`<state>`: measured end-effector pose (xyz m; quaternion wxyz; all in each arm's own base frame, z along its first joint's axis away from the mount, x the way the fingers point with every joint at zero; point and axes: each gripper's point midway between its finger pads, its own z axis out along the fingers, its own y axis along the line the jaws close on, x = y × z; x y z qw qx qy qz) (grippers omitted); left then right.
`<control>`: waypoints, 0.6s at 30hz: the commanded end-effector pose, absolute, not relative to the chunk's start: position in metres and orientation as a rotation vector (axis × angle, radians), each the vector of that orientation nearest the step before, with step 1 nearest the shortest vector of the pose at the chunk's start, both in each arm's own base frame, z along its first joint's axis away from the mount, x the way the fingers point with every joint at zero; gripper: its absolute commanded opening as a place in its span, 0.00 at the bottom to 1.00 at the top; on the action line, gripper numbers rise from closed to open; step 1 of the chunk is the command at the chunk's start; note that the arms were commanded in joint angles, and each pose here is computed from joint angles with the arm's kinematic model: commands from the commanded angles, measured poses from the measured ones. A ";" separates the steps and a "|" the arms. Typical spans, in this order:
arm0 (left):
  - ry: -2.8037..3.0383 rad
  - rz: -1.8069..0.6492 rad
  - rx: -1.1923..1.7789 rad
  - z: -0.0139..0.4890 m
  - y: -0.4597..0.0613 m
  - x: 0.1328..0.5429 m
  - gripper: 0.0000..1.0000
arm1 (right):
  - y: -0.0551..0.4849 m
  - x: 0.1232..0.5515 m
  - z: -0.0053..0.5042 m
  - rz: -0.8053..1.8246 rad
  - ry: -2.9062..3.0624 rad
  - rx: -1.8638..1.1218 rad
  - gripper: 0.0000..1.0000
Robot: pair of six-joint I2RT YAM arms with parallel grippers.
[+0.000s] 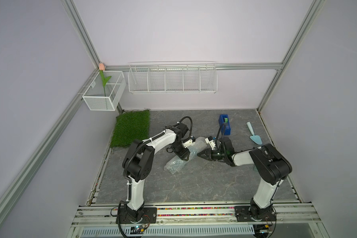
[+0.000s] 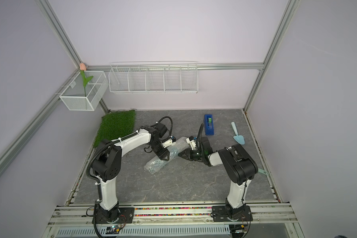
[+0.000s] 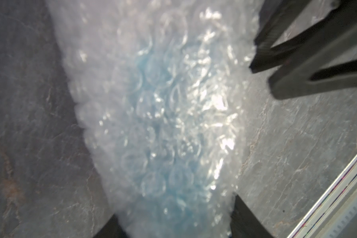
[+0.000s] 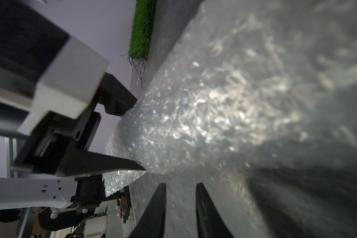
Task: Wrap wine bottles in bubble wrap
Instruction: Stick the tape on the bubble wrap, then reset both arms
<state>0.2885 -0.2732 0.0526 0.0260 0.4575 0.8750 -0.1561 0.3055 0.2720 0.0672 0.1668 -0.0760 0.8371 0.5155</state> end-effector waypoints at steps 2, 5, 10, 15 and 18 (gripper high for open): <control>2.738 -0.424 1.384 0.047 -0.269 0.285 0.60 | 0.233 0.290 0.069 1.167 2.470 -0.293 0.45; 2.640 -0.439 1.292 0.073 -0.278 0.298 0.68 | 0.193 0.295 0.088 0.912 2.455 -0.264 0.63; 2.508 -0.431 1.181 0.116 -0.288 0.310 0.90 | 0.127 0.313 0.126 0.600 2.356 -0.132 0.98; 2.356 -0.370 1.070 0.170 -0.288 0.317 0.99 | 0.078 0.331 0.143 0.370 2.292 -0.023 0.89; 2.218 -0.292 0.908 0.220 -0.272 0.329 0.99 | 0.046 0.343 0.139 0.221 2.246 0.043 0.88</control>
